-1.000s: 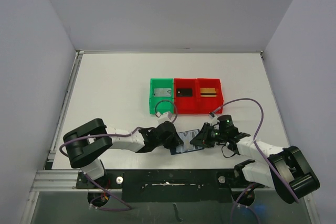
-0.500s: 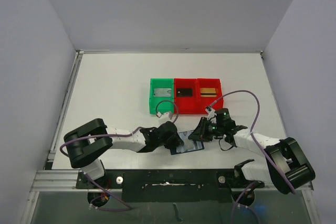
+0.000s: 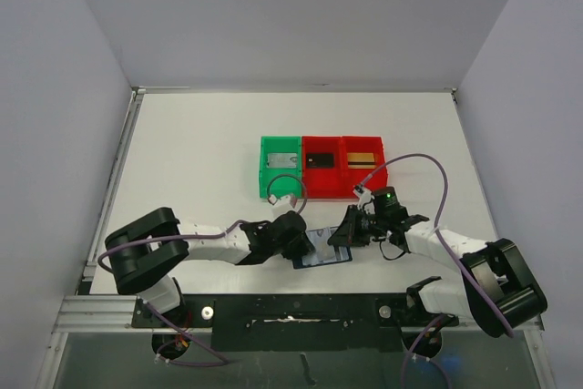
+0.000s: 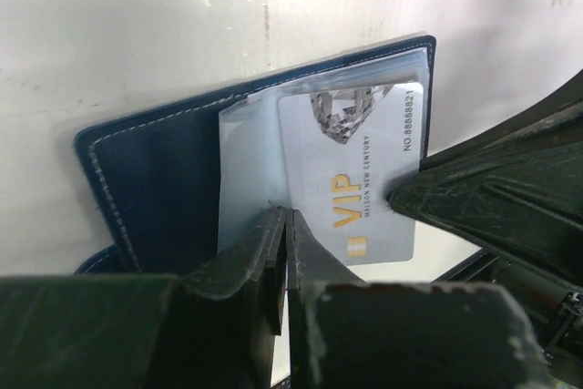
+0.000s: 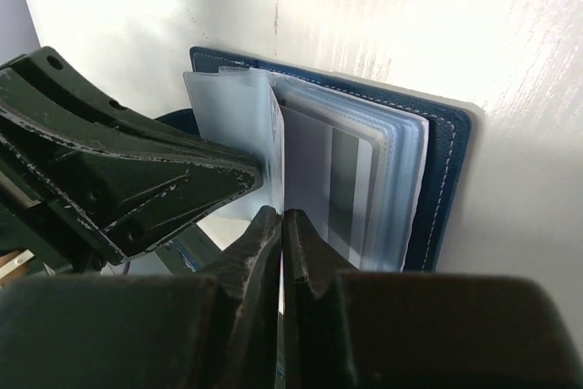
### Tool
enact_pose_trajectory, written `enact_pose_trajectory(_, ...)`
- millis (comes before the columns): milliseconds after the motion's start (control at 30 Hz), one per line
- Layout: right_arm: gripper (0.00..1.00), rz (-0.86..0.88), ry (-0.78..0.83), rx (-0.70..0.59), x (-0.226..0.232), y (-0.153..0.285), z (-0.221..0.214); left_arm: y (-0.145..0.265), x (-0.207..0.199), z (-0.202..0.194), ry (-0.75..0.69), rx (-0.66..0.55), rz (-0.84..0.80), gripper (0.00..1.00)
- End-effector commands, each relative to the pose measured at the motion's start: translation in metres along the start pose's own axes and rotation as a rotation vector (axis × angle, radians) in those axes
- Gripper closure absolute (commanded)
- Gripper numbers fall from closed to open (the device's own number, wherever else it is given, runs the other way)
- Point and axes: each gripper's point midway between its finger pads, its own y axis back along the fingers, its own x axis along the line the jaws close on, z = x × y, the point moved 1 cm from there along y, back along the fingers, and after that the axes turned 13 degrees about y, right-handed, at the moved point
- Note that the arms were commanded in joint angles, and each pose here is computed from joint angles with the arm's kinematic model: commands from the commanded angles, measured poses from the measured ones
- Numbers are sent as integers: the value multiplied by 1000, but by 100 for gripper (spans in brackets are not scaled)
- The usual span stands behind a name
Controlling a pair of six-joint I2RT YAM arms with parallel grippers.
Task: Take the credit cards out of the card holder
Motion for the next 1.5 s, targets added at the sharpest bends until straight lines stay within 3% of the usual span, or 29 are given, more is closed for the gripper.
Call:
enact_pose_trajectory(0,100,-34,49,-45,1,3,19,15,21,9,-30,-51,90,94)
enact_pose_trajectory(200,100,-56,63,-60,2,9,23,36,42,25,4,-124,123,91)
enact_pose_trajectory(367,100,2,101,-91,20,16,35,38,63,29,48,-112,103,91)
enact_pose_trajectory(800,100,-72,242,-165,43,46,76,70,23,51,27,-208,28,88)
enact_pose_trajectory(967,100,-86,359,-277,62,61,107,91,33,65,42,-273,25,87)
enact_pose_trajectory(1067,100,-99,525,-384,89,69,128,108,42,74,65,-291,-8,79)
enact_pose_trajectory(1167,100,-135,719,-490,114,72,142,124,50,86,101,-308,-51,64)
enact_pose_trajectory(1200,100,-159,777,-524,118,72,146,130,54,91,110,-319,-58,51)
enact_pose_trajectory(1267,100,-205,911,-577,123,70,154,143,58,102,124,-353,-70,37)
enact_pose_trajectory(1367,100,-279,1194,-593,125,66,164,163,57,119,119,-409,-76,32)
enact_pose_trajectory(1467,100,-330,1346,-542,125,54,178,175,54,134,63,-438,-42,31)
